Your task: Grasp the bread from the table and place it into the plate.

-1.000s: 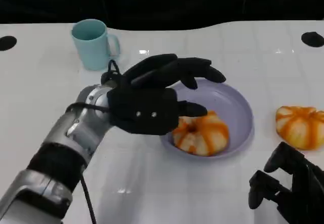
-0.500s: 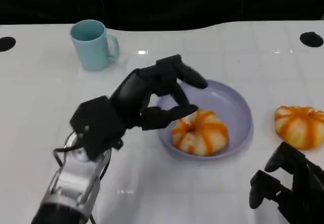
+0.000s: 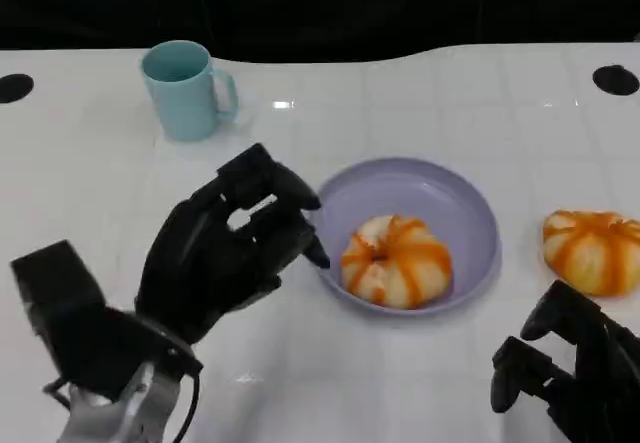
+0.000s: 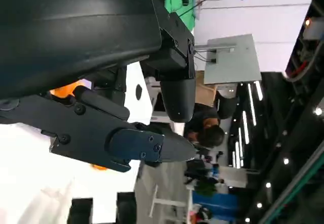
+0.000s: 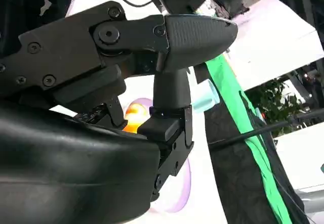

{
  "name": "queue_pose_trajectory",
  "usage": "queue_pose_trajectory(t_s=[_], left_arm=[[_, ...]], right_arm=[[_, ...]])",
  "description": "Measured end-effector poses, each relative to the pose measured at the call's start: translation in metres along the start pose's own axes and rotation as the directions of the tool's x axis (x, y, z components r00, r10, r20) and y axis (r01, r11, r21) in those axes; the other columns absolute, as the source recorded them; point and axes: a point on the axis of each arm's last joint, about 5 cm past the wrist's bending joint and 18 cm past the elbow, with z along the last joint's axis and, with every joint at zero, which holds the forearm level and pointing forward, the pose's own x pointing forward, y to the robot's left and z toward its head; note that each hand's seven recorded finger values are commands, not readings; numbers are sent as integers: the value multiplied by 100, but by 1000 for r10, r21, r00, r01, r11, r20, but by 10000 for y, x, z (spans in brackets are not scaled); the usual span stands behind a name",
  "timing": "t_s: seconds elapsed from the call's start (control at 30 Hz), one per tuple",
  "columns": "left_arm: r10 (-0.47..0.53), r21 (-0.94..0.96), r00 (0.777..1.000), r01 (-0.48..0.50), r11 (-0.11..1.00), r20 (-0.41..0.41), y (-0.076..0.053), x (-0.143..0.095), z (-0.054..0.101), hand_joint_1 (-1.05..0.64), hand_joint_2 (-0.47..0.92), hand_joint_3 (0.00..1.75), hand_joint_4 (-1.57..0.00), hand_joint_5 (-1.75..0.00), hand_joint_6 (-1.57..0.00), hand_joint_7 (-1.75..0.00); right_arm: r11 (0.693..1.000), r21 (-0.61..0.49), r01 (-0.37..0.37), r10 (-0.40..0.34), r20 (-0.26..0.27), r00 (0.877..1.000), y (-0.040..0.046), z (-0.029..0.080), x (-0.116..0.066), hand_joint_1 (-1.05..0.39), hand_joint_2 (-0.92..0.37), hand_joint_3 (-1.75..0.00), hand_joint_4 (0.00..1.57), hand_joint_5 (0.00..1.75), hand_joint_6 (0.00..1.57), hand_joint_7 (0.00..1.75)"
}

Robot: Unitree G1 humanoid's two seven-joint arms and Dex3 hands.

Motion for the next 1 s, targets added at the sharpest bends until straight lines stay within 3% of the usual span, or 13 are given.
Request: queue_pose_trajectory(t_s=[0.3, 0.63, 1.0], left_arm=[[89, -153, 995, -95, 984, -47, -7, -275, -103, -64, 92, 30, -70, -175, -49, -160], [137, -206, 985, -156, 966, -103, -32, -524, -192, -57, 92, 43, -68, -175, -49, -168], [181, -229, 971, -214, 950, -155, -76, -724, -277, -57, 92, 41, -70, -175, -51, -168]], right_arm=[[1000, 0, -3, 3, 1, 1000, 4, 1, 7, -57, -92, -36, 74, 175, 59, 156], [1000, -1, -4, 4, 0, 1000, 7, 0, 6, -57, -92, -39, 74, 175, 59, 157], [1000, -8, -4, 4, 6, 1000, 10, 2, 3, -57, -92, -41, 75, 175, 59, 160]])
